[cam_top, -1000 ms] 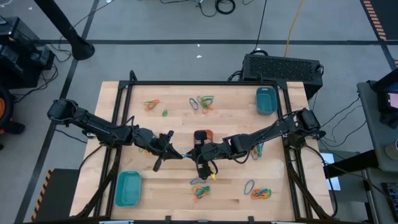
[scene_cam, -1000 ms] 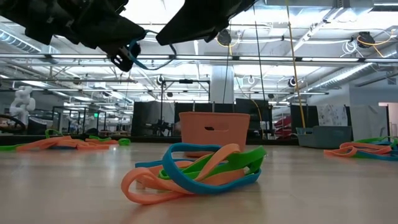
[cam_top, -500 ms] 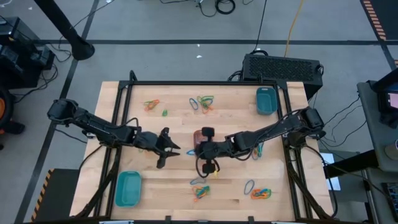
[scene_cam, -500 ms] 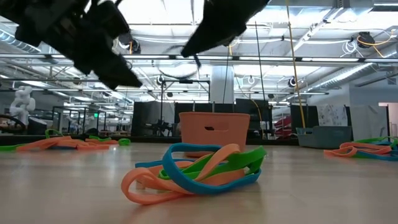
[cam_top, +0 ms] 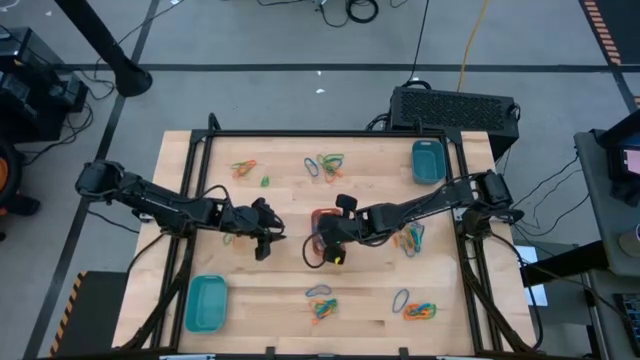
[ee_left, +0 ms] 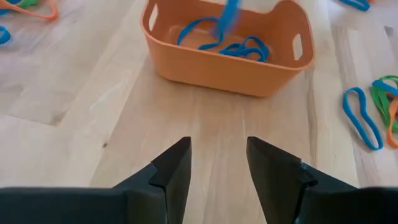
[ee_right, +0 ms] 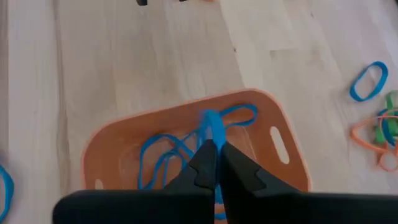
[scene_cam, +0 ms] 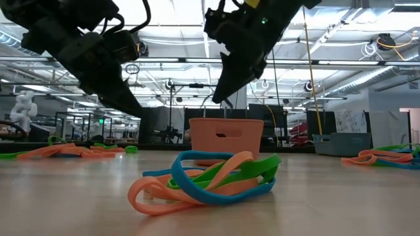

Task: Sort rubber bands into baskets
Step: Put the blue rubber band into the orange bin

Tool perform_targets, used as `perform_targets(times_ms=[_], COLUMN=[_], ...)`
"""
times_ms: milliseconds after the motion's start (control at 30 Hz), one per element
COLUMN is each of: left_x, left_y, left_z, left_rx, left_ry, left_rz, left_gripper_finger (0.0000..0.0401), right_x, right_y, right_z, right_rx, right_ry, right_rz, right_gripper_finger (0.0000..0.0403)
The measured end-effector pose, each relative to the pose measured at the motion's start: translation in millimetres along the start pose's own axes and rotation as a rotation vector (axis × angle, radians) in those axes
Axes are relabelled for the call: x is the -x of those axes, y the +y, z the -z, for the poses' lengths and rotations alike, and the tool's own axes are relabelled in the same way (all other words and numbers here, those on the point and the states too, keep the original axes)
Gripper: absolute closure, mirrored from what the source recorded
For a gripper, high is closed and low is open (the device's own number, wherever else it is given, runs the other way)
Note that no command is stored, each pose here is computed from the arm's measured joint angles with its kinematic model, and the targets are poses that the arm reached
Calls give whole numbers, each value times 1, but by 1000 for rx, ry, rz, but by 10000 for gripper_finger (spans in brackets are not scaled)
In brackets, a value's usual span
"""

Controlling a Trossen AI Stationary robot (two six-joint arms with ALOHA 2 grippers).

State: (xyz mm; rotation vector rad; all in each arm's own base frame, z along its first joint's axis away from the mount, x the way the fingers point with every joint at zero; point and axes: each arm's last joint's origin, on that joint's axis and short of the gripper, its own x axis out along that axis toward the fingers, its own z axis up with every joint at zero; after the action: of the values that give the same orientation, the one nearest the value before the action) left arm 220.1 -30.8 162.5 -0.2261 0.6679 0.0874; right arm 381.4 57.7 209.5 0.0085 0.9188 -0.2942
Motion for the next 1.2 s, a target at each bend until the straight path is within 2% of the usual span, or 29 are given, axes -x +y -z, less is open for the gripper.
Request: perform_targets(times_ms=[133,533,667,900,1200], left_x=[0,0,0,0,0], left_y=[-1,-1,-2,-2,-2], left_z=[0,0,1,1,1], left_rx=[-1,-1,-2,-3,-2], left_ry=[6,10,20,25,23], left_rz=[17,26,55,71,71], left_gripper_finger=[239,239,239,239,239], right_x=[-2,2,17,37,38], right_y=[0,-2,1,44,110], right_z=[1,1,-6,-8,20], right_rx=[-17,-5,-19,34,238], right_ry=[21,29,2,-85,-130], right_rz=[-36,-36,-130,-380,-486], right_gripper_finger=[376,306,298,300,300])
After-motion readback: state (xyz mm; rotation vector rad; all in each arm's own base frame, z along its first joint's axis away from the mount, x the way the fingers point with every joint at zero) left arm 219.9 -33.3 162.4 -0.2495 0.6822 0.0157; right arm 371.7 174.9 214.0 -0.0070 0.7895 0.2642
